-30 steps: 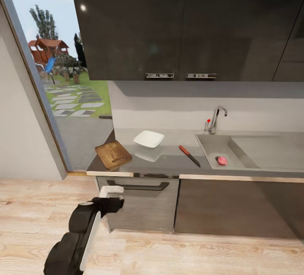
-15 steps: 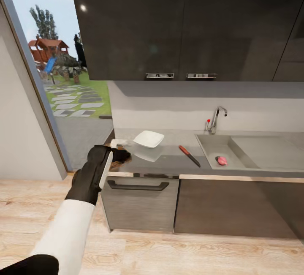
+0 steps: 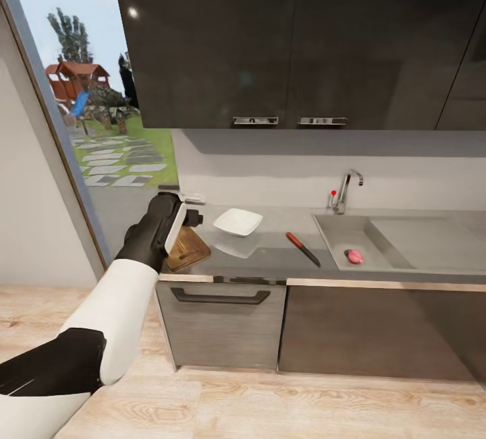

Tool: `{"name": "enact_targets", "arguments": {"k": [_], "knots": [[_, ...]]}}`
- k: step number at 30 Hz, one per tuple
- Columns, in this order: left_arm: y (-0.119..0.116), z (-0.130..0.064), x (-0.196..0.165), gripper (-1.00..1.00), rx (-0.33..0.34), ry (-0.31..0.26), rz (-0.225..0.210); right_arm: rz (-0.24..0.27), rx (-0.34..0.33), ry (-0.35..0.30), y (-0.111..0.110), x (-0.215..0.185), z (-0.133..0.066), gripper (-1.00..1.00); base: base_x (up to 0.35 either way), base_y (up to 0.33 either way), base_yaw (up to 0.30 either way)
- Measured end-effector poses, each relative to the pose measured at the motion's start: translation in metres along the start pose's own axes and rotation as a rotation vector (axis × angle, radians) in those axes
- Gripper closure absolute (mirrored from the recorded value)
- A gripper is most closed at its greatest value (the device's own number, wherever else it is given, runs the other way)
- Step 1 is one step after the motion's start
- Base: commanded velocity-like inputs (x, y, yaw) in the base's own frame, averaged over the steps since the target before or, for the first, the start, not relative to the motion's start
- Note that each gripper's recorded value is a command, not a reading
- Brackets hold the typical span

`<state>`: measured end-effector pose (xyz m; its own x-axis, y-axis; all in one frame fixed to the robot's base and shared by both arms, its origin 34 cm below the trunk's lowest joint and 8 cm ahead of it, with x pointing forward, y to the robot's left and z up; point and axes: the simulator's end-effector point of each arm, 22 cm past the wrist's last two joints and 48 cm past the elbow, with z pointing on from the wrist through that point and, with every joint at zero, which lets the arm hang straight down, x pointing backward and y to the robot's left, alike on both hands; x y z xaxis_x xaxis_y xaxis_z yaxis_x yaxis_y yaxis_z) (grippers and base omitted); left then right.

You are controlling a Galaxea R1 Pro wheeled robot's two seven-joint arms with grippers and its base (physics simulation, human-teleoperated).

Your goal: In the kitchen, take the Vidalia onion out of the sink, dice it on the chopping board with the paring knife, put the diced onion into the bowl on the countertop, then place both the paring knife and the chopping board into the sink.

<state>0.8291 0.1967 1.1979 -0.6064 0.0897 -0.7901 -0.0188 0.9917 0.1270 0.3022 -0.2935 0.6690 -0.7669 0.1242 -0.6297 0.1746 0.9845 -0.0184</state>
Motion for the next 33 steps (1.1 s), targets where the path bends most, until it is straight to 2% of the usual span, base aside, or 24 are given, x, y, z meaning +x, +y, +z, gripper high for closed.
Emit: {"name": "enact_targets", "arguments": {"k": [8,14,18,21,25,33], "knots": [[0.003,-0.010,-0.016,-1.00,0.009,-0.042,-0.007,-0.001,0.008,0.069,-0.004,0.030,-0.009,-1.00,0.000,0.000,0.000],[0.002,-0.008,-0.013,-1.00,0.009,-0.033,0.001,-0.007,0.016,0.155,-0.010,0.060,-0.019,-1.00,0.000,0.000,0.000],[-0.003,-0.004,-0.006,-1.00,0.008,-0.015,0.025,-0.010,0.016,0.206,-0.012,0.075,-0.024,-1.00,0.055,0.000,0.000],[-0.008,-0.001,0.001,-1.00,0.008,0.003,0.049,-0.011,0.017,0.242,-0.013,0.083,-0.026,-1.00,0.211,0.000,0.000],[-0.012,0.000,0.004,-1.00,0.007,0.009,0.065,-0.012,0.017,0.259,-0.013,0.088,-0.028,-1.00,0.277,0.000,0.000],[-0.015,0.001,0.005,-1.00,0.007,0.012,0.077,-0.014,0.018,0.283,-0.014,0.096,-0.032,-1.00,0.312,0.000,0.000]]}}
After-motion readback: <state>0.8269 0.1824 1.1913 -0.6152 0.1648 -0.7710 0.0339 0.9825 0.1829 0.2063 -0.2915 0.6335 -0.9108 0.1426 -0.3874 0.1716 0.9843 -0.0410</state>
